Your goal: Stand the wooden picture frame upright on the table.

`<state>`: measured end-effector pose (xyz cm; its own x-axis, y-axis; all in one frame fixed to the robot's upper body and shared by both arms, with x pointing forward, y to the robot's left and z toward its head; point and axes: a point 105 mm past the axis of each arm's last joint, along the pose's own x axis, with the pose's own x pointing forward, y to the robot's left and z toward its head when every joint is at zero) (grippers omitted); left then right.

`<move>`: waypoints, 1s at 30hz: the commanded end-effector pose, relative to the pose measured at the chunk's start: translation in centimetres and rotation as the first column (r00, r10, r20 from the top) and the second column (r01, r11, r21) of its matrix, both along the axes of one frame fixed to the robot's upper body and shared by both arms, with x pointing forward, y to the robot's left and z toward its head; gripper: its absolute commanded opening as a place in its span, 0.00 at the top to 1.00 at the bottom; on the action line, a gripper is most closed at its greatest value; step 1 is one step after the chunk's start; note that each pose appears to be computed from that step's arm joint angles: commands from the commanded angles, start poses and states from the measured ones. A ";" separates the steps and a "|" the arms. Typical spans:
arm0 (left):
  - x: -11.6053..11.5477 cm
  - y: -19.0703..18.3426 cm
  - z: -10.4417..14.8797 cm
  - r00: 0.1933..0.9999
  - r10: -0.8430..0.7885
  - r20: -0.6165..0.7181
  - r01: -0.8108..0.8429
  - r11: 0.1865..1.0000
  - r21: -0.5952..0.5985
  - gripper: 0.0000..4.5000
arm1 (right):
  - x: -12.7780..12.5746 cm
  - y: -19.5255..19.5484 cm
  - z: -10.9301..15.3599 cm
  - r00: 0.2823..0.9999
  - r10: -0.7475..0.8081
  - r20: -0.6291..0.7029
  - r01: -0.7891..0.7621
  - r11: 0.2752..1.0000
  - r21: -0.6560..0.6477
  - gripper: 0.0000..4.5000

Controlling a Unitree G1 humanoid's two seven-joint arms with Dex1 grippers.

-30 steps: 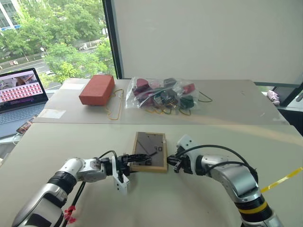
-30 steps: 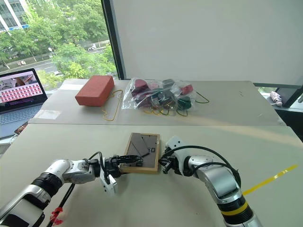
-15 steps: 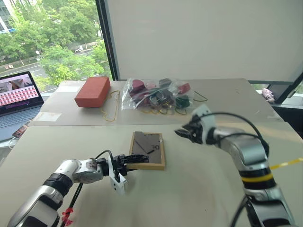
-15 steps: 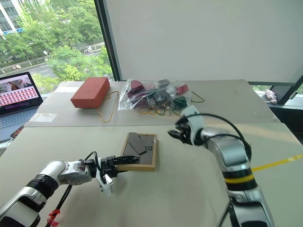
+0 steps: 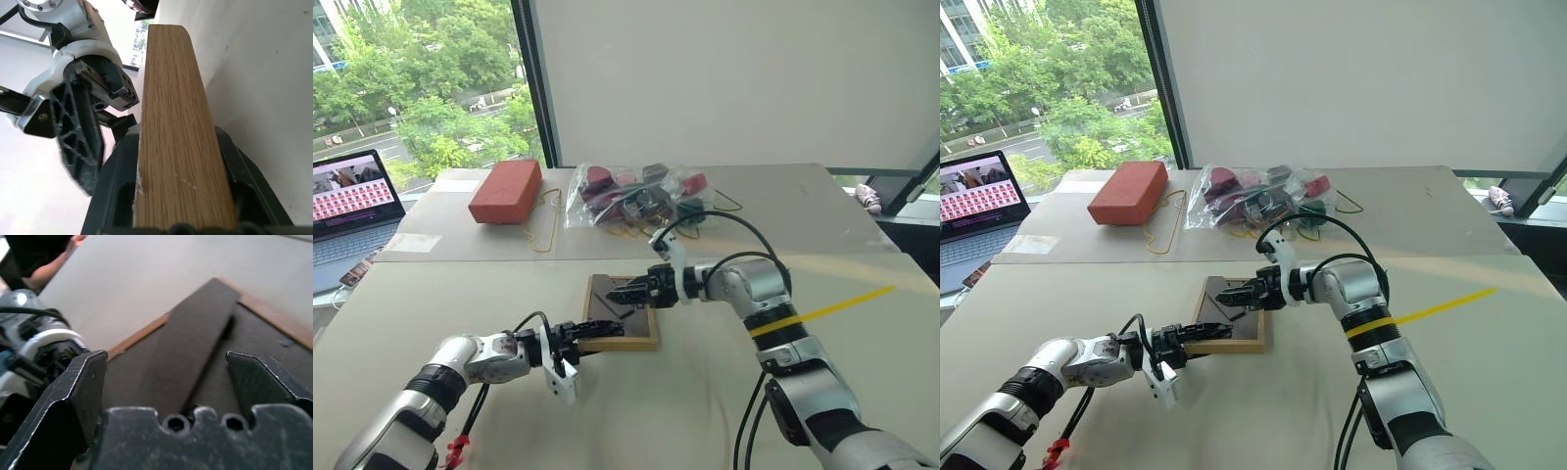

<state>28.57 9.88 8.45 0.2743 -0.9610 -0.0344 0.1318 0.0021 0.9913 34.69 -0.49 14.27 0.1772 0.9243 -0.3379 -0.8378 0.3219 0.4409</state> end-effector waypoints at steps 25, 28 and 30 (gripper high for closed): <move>-0.9 -0.3 -2.8 0.994 -0.003 -0.107 0.013 0.996 0.090 0.75 | 1.0 -12.4 4.2 0.872 -0.248 0.422 0.292 0.956 -0.042 0.00; -0.9 -0.2 -2.7 0.994 0.002 -0.107 0.008 0.996 0.089 0.75 | -1.5 -14.0 4.3 0.728 -0.060 0.683 0.241 0.955 -0.173 0.00; -0.8 -0.1 -2.6 0.994 0.007 -0.108 0.002 0.996 0.087 0.75 | -4.3 -14.0 2.5 0.573 0.198 0.795 0.167 0.922 -0.350 0.00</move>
